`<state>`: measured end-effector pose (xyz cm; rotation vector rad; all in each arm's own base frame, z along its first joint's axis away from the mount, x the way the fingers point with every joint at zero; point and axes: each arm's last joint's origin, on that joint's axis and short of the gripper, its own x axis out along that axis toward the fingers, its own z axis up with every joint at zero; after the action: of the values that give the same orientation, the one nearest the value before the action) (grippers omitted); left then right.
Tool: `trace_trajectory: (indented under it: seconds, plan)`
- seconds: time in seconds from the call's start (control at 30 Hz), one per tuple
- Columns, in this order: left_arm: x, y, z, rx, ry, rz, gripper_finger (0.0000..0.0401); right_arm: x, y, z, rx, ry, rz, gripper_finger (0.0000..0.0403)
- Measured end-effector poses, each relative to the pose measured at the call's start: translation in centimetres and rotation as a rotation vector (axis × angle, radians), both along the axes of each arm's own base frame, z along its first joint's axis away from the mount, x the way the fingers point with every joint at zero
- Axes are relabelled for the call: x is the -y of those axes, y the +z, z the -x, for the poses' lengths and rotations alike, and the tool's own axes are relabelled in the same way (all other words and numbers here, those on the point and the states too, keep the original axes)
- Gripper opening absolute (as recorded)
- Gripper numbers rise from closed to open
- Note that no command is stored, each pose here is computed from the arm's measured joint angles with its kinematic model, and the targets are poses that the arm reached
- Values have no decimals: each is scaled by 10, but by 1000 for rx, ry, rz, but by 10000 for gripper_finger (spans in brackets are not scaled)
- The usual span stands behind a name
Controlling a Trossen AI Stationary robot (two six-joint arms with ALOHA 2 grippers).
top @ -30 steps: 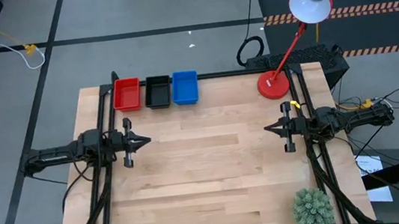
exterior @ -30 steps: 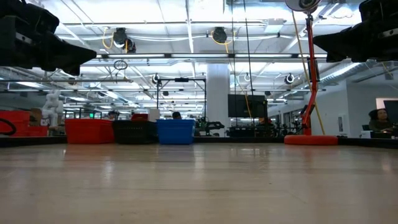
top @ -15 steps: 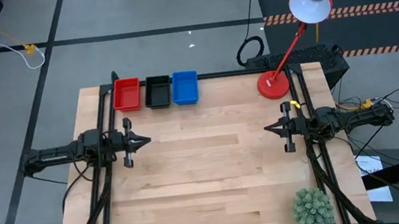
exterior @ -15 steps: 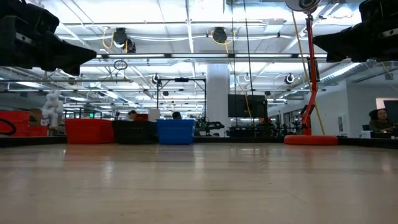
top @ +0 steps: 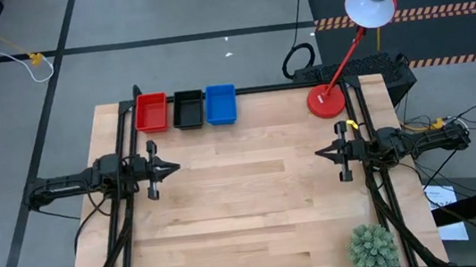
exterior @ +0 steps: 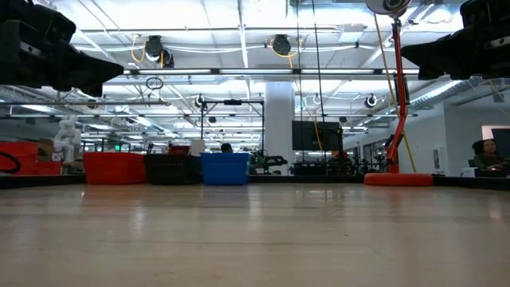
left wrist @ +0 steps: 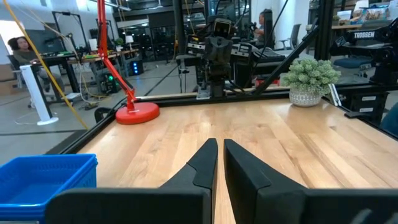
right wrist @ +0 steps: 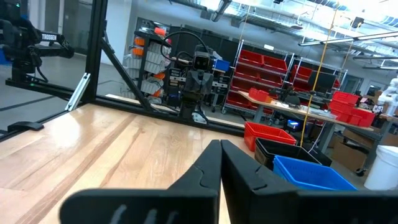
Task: Stack baskets by color
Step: Return to Home Position
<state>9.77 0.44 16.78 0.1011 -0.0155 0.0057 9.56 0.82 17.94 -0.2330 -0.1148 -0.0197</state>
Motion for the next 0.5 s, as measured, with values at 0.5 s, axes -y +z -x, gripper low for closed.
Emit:
trace_trajectory:
  seconds: [0.5]
  plan:
    - [0, 0, 0, 0, 0, 0, 31, 0, 0, 0, 1, 10, -79, 0]
